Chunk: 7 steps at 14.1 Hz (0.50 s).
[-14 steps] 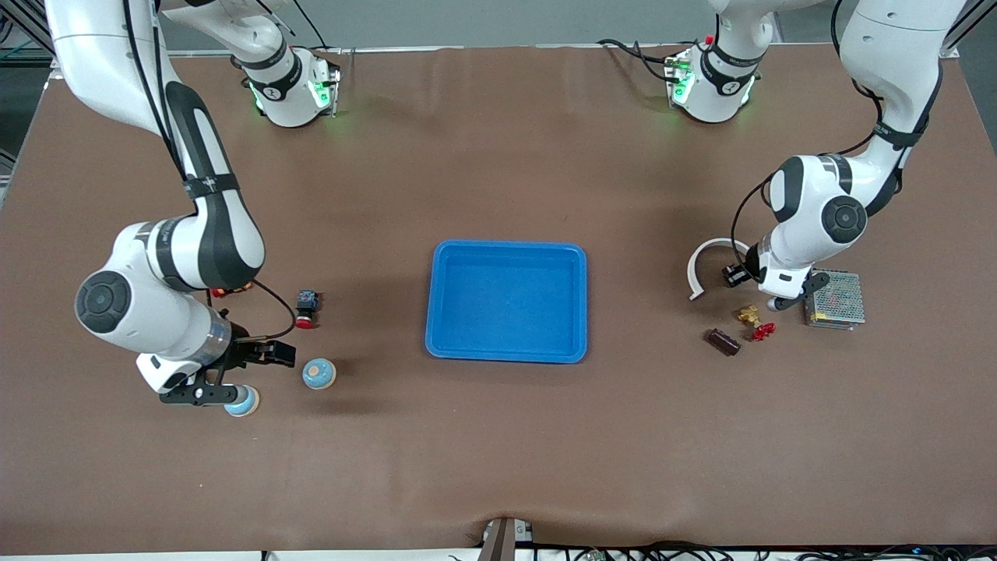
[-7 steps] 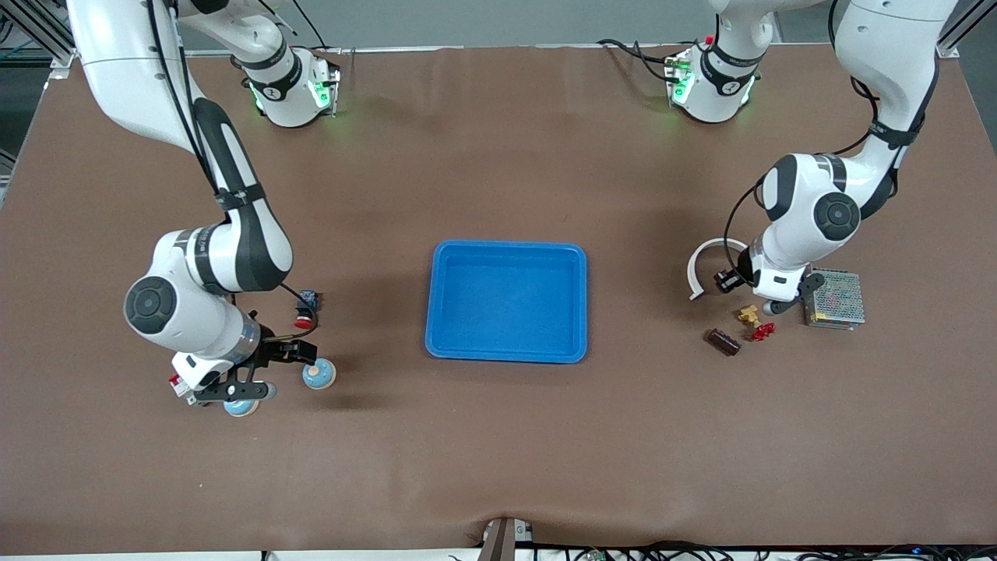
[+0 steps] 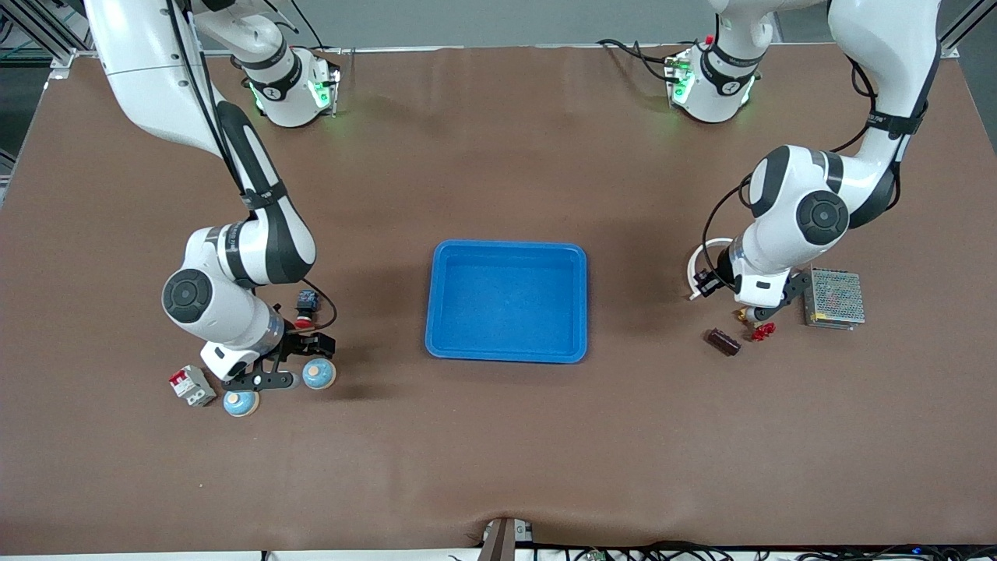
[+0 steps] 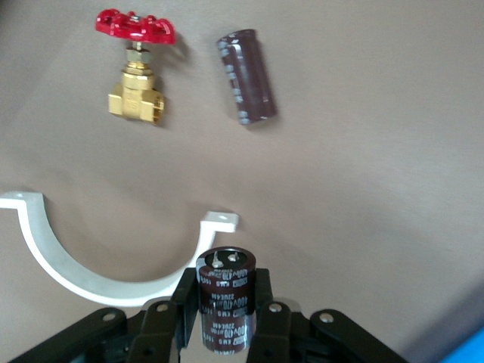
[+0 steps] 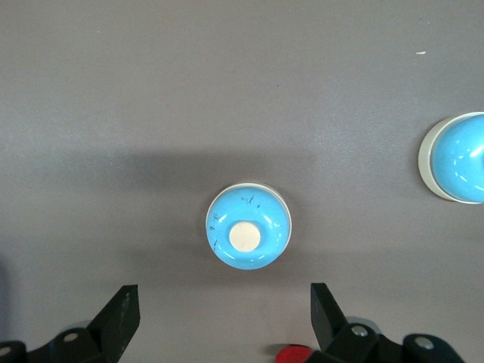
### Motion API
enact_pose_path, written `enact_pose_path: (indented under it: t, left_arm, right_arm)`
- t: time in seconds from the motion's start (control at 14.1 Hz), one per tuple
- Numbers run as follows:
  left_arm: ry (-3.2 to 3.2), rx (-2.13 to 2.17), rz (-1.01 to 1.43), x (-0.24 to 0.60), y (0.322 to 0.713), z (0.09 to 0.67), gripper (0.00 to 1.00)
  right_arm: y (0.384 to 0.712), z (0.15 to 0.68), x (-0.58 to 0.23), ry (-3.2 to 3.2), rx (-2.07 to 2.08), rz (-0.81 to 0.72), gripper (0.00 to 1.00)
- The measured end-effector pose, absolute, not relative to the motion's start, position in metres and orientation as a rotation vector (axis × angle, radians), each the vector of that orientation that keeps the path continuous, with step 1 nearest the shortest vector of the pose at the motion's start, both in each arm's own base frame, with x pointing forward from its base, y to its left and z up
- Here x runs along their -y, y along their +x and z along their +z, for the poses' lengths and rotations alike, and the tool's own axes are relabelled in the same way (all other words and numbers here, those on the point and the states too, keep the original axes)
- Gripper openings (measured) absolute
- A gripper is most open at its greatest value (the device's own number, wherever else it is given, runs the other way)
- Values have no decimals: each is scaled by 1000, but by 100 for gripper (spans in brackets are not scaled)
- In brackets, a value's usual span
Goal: Place electrolytic capacitor and blue bell in tray
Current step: 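Drop the capacitor in the tray while the right gripper grasps the button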
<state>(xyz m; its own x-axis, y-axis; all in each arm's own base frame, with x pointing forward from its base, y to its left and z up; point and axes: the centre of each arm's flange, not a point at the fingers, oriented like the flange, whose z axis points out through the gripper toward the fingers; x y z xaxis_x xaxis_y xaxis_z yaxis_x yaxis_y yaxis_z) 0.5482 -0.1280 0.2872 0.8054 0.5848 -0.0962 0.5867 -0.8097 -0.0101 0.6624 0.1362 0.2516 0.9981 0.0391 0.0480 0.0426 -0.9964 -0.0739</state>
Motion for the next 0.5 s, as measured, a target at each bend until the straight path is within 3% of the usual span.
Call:
enact_pose_path:
  t: [0.5]
  left_arm:
    - [2920, -1046, -119, 256, 526, 306, 33]
  right_arm:
    - [666, 220, -132, -3076, 50, -117, 100]
